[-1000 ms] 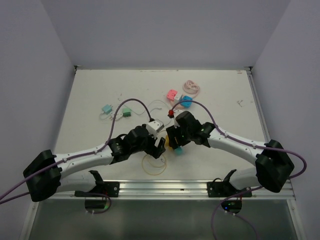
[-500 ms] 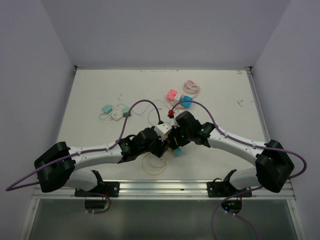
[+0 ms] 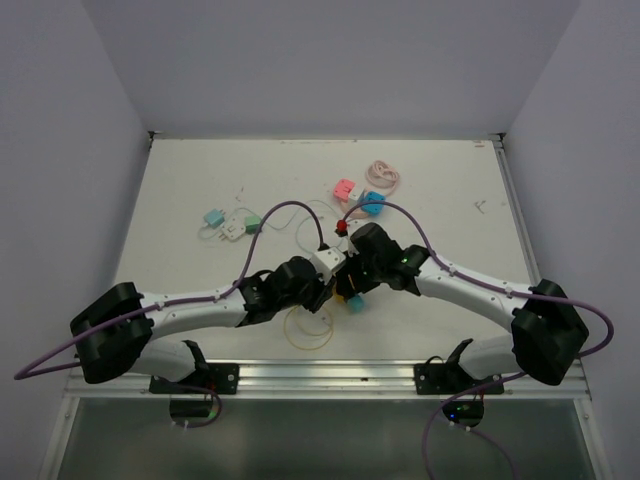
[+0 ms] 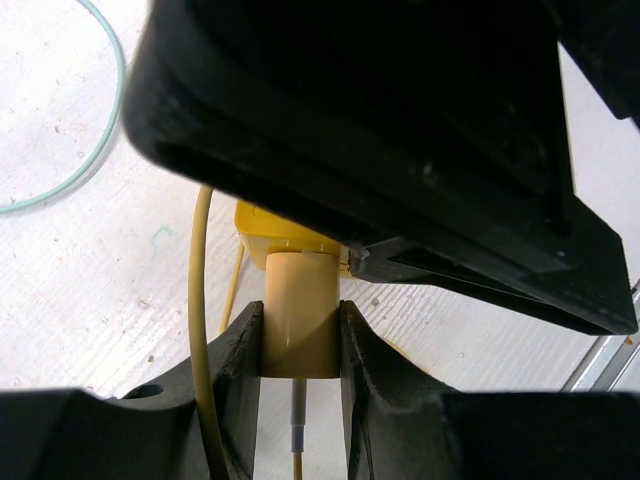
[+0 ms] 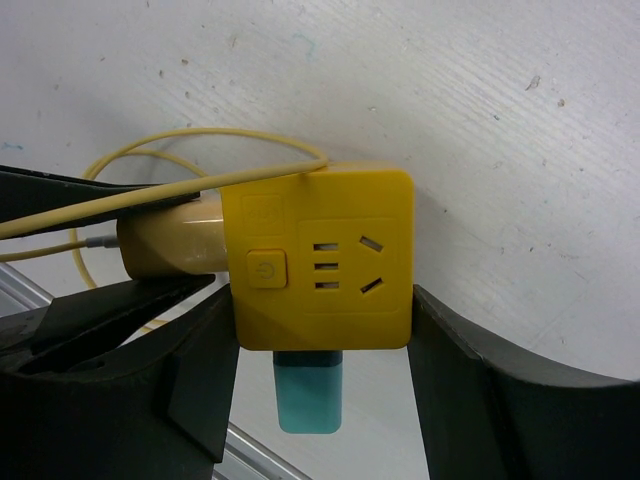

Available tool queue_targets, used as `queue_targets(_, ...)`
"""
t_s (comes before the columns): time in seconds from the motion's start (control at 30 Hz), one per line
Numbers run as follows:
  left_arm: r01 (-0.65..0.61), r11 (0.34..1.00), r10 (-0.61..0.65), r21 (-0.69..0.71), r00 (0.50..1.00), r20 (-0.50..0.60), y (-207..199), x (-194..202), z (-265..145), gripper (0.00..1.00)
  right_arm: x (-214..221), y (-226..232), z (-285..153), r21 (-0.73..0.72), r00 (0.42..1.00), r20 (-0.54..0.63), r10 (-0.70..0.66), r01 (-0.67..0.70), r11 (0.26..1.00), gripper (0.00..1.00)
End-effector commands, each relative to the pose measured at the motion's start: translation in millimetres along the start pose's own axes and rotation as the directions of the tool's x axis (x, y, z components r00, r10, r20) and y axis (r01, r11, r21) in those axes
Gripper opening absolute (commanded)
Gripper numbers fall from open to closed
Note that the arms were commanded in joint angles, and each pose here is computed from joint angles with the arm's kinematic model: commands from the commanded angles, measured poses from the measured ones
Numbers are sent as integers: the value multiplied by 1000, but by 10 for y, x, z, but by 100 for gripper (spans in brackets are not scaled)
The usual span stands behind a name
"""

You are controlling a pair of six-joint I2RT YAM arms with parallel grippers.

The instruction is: Pull the plug off the socket

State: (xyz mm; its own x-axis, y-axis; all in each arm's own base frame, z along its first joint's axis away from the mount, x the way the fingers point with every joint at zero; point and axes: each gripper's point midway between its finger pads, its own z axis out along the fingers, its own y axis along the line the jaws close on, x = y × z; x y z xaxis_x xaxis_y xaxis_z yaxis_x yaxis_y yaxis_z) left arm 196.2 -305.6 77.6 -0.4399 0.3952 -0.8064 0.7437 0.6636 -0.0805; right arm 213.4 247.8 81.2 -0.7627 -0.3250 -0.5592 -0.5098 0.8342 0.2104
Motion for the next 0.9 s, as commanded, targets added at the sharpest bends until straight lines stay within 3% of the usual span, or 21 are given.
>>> queue_targets(0.0,10,999,-15,46,994,112,-112,-306,-88,0,-87,-271,-44,150,999,47,10,-17,988,0)
queue_targets(0.27,30,992,-43,120,993,108,-237,-312,-214,0,117,-653,32,297,998,-16,55,-48,954,0)
queue_targets(0.5,54,990,-62,127,996,67,-232,-135,-276,0,233,-853,88,352,994,-42,103,-82,932,0)
queue_targets(0.87,91,977,-104,192,993,61,-370,-246,-365,0,282,-1004,77,435,992,-62,107,-69,898,0)
